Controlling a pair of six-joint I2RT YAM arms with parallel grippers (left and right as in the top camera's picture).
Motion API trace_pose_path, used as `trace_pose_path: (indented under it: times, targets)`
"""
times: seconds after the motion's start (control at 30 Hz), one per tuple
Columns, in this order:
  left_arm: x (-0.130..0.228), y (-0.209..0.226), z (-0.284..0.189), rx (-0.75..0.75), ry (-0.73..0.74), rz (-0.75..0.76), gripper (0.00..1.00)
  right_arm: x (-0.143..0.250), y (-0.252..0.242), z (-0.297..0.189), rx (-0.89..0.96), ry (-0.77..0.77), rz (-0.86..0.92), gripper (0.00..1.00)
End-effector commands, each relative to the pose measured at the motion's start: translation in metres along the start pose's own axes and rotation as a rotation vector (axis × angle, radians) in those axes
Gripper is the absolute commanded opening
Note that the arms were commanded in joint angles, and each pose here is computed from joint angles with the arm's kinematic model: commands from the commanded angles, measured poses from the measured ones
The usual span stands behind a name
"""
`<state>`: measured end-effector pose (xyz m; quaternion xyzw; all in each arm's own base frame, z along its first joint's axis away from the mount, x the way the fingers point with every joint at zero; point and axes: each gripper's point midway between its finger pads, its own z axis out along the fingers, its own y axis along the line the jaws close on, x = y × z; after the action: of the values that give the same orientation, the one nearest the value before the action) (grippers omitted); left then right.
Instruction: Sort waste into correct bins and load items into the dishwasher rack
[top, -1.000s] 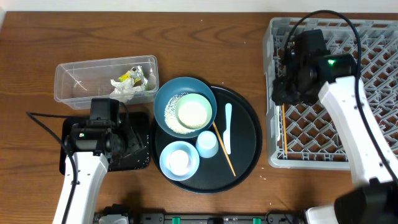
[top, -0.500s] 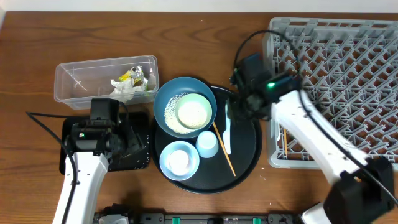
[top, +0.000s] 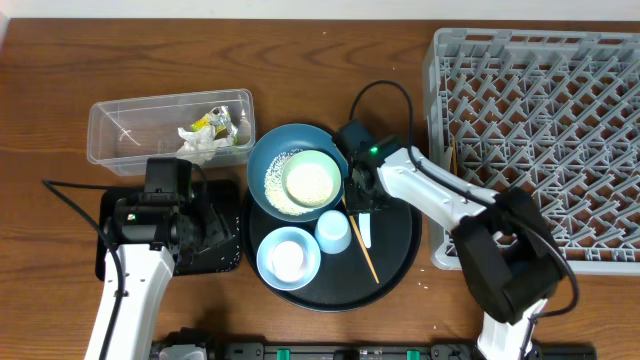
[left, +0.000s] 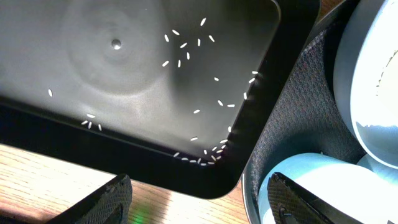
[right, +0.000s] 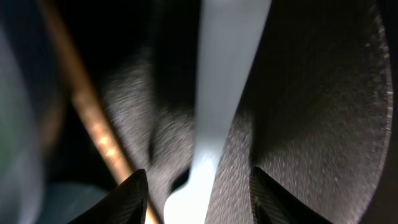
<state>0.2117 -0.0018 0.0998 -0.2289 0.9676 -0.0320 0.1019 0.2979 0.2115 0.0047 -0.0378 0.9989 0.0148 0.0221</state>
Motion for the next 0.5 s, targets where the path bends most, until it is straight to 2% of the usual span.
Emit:
trace_pose_path:
  times: [0.0, 0.13, 0.27, 0.4, 0.47]
  targets:
    - [-0.006, -0.001, -0.0048, -0.001, -0.023, -0.001, 0.72, 0.0028, -0.0067, 0.0129, 0.058, 0.008, 0.032, 0.49]
    - [-0.0059, -0.001, -0.0048, -0.002, -0.023, -0.001, 0.72, 0.0022, -0.0105, 0.0187, 0.083, 0.008, 0.03, 0.41]
    - [-0.006, -0.001, -0.0048, -0.001, -0.023, -0.001, 0.71, 0.0024, -0.0111, 0.0188, 0.086, 0.008, 0.03, 0.21]
    - [-0.0059, -0.001, -0.0048, -0.002, -0.023, -0.001, 0.71, 0.0031, -0.0118, 0.0188, 0.089, 0.011, 0.03, 0.06]
    - [-0.0059, -0.001, -0.0048, -0.002, -0.023, -0.001, 0.72, 0.0034, -0.0118, 0.0187, 0.089, 0.013, 0.03, 0.03]
